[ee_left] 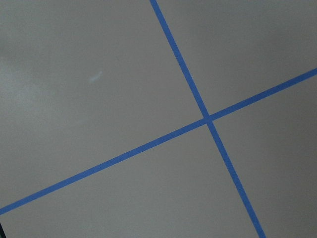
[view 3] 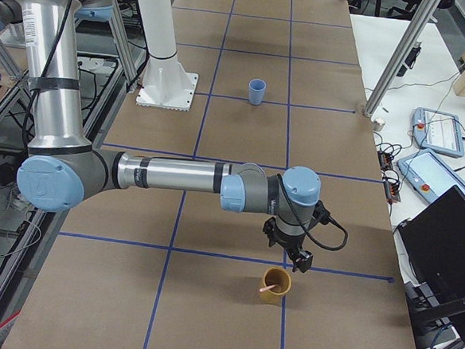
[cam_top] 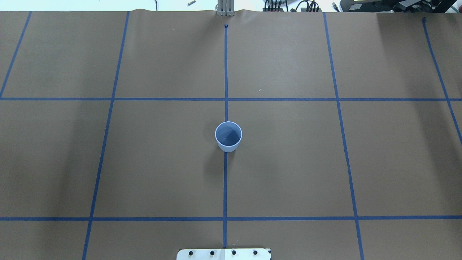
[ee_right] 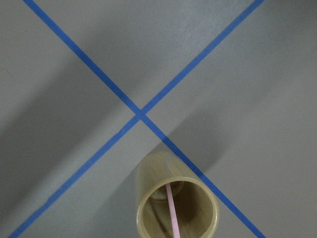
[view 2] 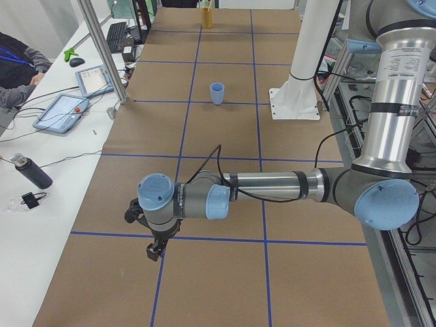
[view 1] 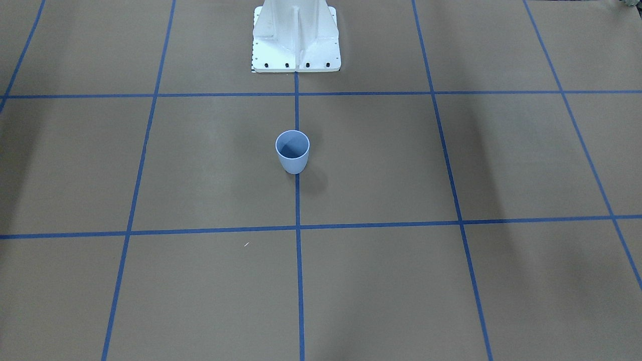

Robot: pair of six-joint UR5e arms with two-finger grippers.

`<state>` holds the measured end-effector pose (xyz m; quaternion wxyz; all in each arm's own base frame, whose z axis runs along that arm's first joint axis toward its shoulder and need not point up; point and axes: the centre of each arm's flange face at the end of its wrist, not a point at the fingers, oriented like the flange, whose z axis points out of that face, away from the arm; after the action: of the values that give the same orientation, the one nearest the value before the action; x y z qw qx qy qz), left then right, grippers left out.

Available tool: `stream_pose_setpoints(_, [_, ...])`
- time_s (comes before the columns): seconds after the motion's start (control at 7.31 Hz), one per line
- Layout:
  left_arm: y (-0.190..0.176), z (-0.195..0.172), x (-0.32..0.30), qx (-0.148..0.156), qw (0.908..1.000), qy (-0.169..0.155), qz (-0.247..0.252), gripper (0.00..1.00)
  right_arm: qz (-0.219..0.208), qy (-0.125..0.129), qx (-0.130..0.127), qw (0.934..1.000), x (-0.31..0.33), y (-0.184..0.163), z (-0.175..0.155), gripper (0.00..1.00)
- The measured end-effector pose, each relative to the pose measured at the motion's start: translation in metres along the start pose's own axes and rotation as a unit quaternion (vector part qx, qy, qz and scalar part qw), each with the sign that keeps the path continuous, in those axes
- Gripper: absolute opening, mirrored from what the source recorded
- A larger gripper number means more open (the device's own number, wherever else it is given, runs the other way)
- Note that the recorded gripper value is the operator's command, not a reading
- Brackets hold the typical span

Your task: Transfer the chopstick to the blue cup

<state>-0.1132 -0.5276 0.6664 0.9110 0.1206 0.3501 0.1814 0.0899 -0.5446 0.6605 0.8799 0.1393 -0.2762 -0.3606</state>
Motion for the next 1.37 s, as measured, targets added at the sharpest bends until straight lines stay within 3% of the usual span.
stream_pose_setpoints(0.27, [0.002,0.001,0.000,0.001,1.0000,-0.001,0.000,0.99,-0.010,-0.004,-0.035,0.9993,0.013,0.019,0.026,0.50])
stream_pose_setpoints(0.41, [0.002,0.001,-0.001,0.001,1.0000,-0.001,0.000,0.99,-0.009,-0.006,-0.045,0.9989,0.014,0.026,0.033,0.37])
stream_pose_setpoints(0.55, [0.003,0.002,-0.001,0.001,1.0000,0.000,0.000,0.99,-0.006,-0.009,-0.051,0.9986,0.014,0.032,0.038,0.31])
stream_pose_setpoints(0.96, [0.006,0.003,-0.001,0.000,1.0000,0.001,-0.001,0.99,-0.001,-0.006,-0.063,0.9980,0.015,0.038,0.041,0.30])
stream_pose_setpoints(1.37, [0.008,0.004,-0.001,0.000,1.0000,0.002,-0.001,0.99,0.000,-0.006,-0.066,0.9978,0.014,0.040,0.043,0.15])
